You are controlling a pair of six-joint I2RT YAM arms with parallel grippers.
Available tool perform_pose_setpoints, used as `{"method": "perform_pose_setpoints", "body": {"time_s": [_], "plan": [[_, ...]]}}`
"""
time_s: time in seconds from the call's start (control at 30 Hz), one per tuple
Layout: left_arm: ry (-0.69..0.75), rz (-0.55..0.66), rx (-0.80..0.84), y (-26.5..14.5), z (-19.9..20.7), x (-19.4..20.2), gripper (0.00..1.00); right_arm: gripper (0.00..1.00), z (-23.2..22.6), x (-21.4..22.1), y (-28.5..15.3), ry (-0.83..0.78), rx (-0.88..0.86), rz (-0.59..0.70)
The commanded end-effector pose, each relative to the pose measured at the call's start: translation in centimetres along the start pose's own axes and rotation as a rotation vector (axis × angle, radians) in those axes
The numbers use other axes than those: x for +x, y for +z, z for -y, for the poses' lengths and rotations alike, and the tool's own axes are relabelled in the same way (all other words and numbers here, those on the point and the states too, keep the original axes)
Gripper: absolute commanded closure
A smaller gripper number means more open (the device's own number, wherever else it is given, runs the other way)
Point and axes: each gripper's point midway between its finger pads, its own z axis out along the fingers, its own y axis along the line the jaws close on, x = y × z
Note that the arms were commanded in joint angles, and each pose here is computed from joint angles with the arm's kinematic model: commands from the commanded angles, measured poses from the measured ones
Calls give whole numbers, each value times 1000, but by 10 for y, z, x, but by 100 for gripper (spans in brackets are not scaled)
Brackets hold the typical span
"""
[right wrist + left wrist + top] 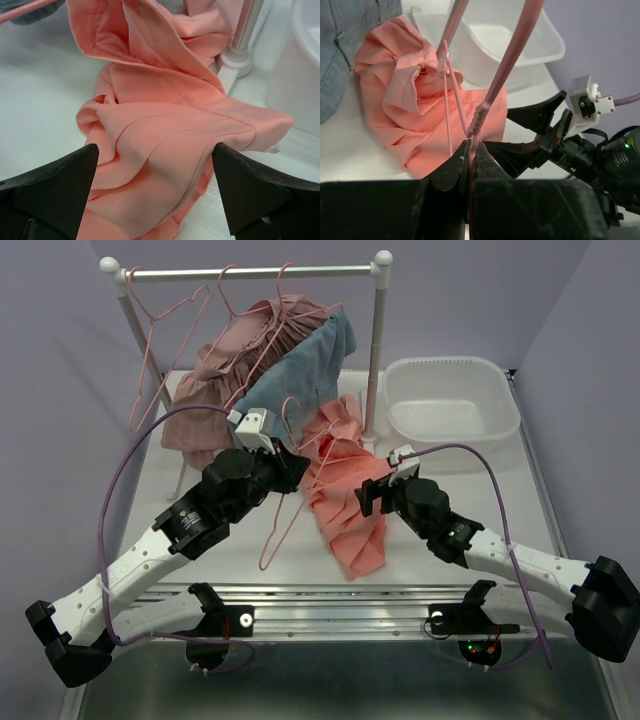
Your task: Remove the skirt from the hanger
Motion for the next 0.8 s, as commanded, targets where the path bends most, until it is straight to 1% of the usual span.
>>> {"method": "perform_pose_setpoints", "body": {"time_s": [0.0,0.13,0.27,0.33,0.37,0.4,0.43,0.47,0.5,0.6,0.73,0.77], "plan": [[6,76,136,-23,27,-28,100,0,-4,-57,3,-197,-11,156],[11,86,152,-33,31,-35,100,0,-25,-76,9,-273,-110,205],[8,89,152,-40,31,-39,100,0,-35,-98,11,-291,-138,252],[1,107,112,-43,24,-45,100,0,-36,-110,7,-265,-134,257],[-7,122,88,-45,20,-48,100,0,-40,-126,4,-194,-137,257],[-7,124,83,-45,19,-48,100,0,-33,-108,6,-213,-114,183],[-8,127,88,-47,20,-50,100,0,-30,-110,5,-180,-82,130],[-7,127,97,-48,22,-50,100,0,-30,-109,5,-189,-81,113],[-5,119,117,-49,26,-50,100,0,-31,-105,9,-232,-93,97],[0,108,149,-53,32,-50,100,0,-34,-96,22,-277,-97,92],[2,99,167,-63,35,-53,100,0,-33,-85,44,-305,-103,49],[4,98,176,-65,36,-53,100,0,-37,-87,48,-306,-131,47]]}}
